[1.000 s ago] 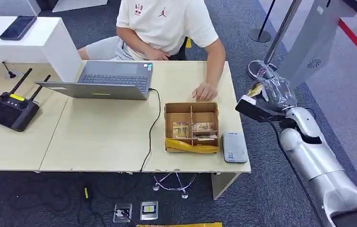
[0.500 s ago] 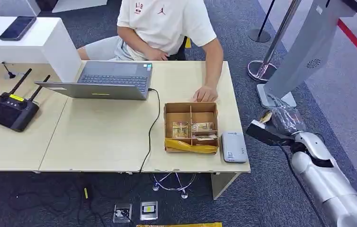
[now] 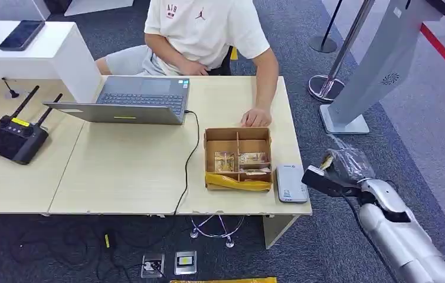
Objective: Pass the card to the sensor for recognition and then transmit it.
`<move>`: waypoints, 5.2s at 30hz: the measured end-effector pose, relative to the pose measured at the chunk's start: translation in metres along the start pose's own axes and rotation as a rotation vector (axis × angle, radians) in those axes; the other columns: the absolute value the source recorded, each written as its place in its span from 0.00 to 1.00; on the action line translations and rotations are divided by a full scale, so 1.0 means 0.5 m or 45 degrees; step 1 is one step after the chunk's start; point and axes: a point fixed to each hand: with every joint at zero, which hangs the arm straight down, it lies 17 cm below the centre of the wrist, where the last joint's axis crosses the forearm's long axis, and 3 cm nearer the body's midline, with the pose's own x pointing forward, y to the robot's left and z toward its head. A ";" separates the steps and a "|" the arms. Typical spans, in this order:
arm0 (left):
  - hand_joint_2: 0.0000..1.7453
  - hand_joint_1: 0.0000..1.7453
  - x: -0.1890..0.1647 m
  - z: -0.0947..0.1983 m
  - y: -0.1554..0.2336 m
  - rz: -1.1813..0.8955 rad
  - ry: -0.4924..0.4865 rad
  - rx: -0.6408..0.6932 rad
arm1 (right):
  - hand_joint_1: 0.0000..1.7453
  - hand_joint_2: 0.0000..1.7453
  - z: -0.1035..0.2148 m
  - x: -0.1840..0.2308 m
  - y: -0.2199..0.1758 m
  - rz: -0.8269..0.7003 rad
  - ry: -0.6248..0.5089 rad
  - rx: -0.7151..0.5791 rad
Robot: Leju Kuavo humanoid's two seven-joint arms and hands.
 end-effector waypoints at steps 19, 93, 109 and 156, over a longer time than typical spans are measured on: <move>0.00 0.00 0.003 0.000 0.000 -0.004 -0.002 0.000 | 1.00 1.00 -0.015 0.113 0.062 -0.005 -0.112 0.037; 0.00 0.00 0.036 0.000 0.032 -0.144 -0.009 0.024 | 0.95 1.00 -0.184 0.269 -0.507 0.097 -0.328 -0.544; 0.00 0.00 0.054 0.006 0.069 -0.187 -0.016 0.058 | 0.06 1.00 -0.255 0.359 -0.472 0.110 -0.366 -0.428; 0.00 0.00 -0.018 0.006 0.024 -0.055 0.029 0.021 | 0.00 1.00 -0.062 -0.119 -0.121 -0.279 0.193 -0.159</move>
